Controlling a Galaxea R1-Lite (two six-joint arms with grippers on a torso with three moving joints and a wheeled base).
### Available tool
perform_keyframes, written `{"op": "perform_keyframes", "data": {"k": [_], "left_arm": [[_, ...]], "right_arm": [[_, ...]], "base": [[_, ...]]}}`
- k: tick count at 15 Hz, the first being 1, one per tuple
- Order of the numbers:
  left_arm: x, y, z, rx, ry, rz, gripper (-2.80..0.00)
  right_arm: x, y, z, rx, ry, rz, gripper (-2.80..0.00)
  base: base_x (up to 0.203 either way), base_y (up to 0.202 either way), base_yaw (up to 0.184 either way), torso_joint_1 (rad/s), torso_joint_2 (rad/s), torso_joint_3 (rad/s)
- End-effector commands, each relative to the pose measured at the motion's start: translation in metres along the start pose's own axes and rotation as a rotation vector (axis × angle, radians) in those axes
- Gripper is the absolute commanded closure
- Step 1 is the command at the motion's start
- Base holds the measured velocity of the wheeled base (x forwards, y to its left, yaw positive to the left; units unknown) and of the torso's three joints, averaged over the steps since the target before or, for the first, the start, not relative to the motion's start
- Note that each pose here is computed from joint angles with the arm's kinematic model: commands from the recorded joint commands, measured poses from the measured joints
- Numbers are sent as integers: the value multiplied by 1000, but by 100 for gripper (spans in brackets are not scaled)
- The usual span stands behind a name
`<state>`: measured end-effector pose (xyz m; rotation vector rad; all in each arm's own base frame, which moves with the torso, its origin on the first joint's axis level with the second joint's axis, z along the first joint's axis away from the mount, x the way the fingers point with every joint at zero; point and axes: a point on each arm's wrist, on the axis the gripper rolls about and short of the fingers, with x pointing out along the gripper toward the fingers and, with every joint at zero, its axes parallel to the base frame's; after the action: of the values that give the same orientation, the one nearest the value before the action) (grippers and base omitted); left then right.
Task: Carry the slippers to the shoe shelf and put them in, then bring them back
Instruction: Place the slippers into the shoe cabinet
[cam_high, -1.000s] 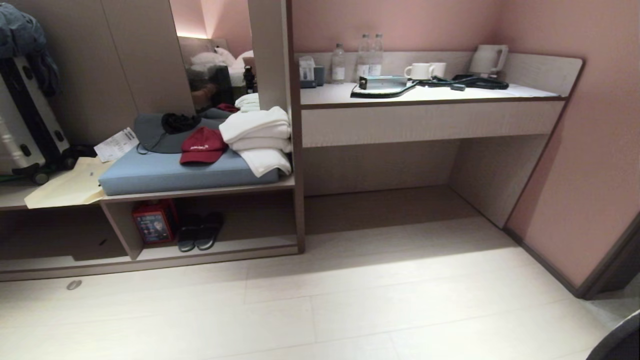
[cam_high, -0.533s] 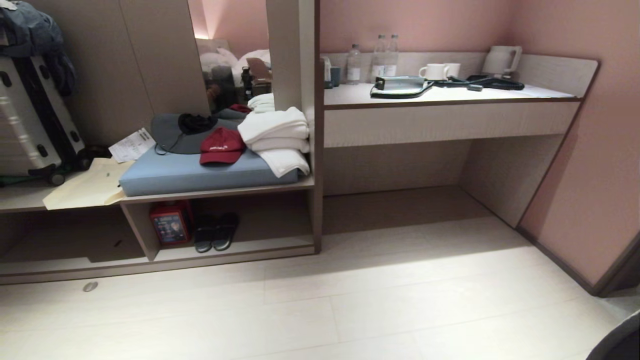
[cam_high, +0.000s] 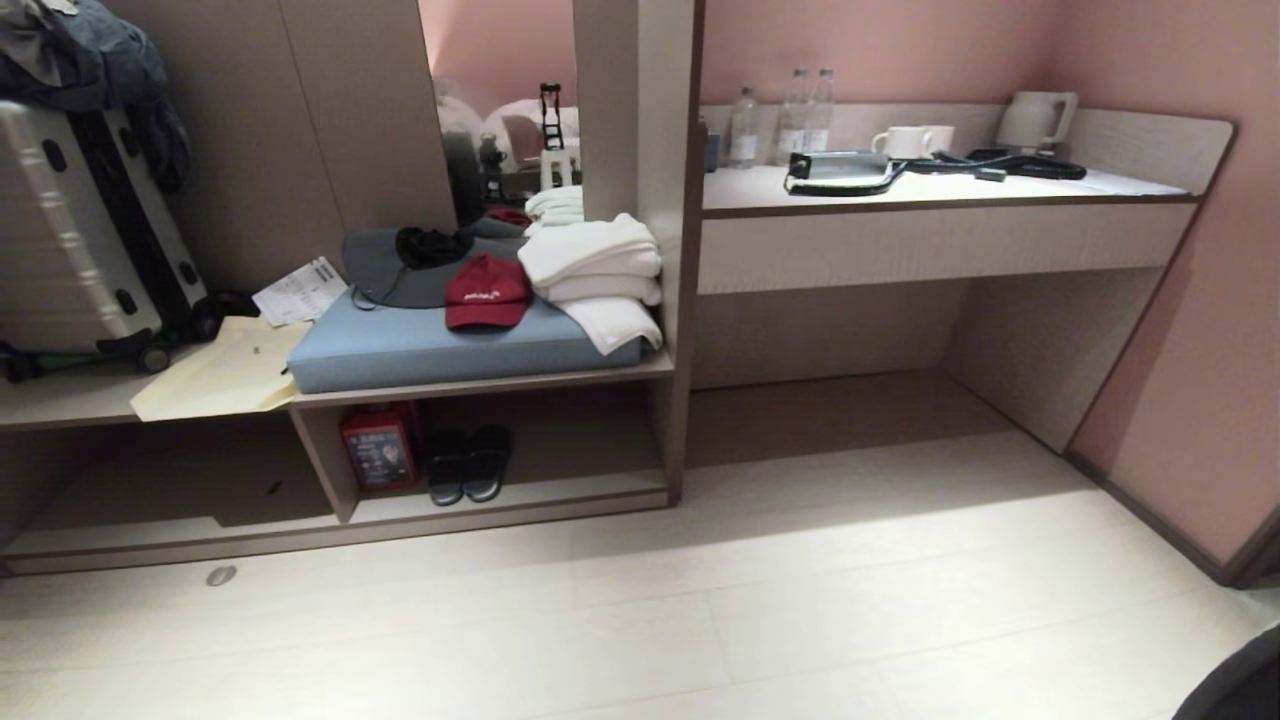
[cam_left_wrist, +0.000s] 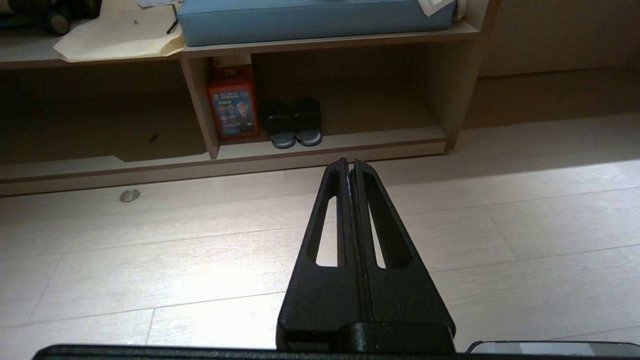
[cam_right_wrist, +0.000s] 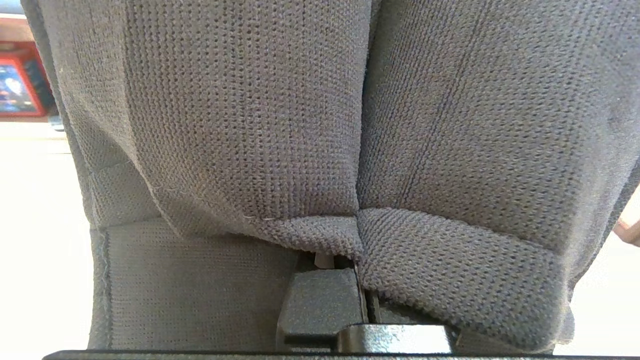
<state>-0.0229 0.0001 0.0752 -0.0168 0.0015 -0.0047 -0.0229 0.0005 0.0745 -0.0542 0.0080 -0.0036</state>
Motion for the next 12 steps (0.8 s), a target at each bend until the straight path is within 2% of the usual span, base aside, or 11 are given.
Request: {"op": "perform_keyframes", "data": {"k": [1, 12], "left_arm": [[0, 0, 0, 1, 3, 0, 0], [0, 0, 0, 1, 3, 0, 0]], "right_arm": [[0, 0, -1, -1, -2, 1, 0], [0, 0, 0, -6, -3, 2, 0]], "base": [[0, 193, 2, 5, 2, 2], [0, 194, -2, 2, 3, 3]]}}
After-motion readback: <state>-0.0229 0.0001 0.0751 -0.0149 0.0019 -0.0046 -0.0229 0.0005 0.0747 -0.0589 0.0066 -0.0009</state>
